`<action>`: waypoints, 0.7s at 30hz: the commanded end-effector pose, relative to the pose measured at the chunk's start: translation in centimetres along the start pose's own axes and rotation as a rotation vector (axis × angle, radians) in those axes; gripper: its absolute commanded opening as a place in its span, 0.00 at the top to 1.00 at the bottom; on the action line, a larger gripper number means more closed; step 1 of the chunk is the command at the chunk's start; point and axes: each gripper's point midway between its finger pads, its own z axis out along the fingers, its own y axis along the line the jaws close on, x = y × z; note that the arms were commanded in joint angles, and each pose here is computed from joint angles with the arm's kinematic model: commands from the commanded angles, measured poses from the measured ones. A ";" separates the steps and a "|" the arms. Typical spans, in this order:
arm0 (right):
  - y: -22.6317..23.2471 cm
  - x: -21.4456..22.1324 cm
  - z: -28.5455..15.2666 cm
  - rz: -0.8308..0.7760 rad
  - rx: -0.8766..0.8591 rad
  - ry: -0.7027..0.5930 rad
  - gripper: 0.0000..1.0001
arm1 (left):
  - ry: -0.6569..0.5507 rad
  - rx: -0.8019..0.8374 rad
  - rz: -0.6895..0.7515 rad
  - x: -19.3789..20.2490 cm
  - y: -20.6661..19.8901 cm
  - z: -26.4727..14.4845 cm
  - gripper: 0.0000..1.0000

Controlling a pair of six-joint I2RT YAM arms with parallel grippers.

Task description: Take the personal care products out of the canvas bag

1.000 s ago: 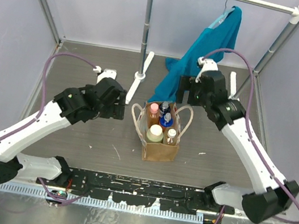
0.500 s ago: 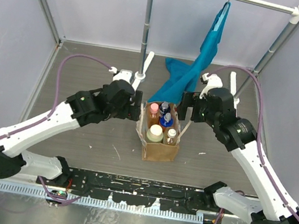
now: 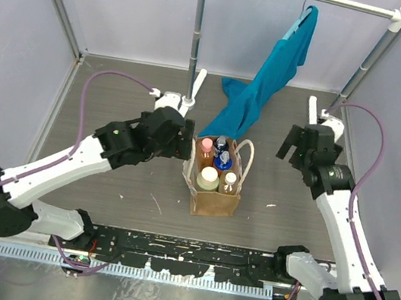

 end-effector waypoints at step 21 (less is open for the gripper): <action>-8.4 6.4 14.6 0.349 0.222 0.312 0.00 | -0.037 -0.004 -0.042 -0.4 2.3 -3.4 0.01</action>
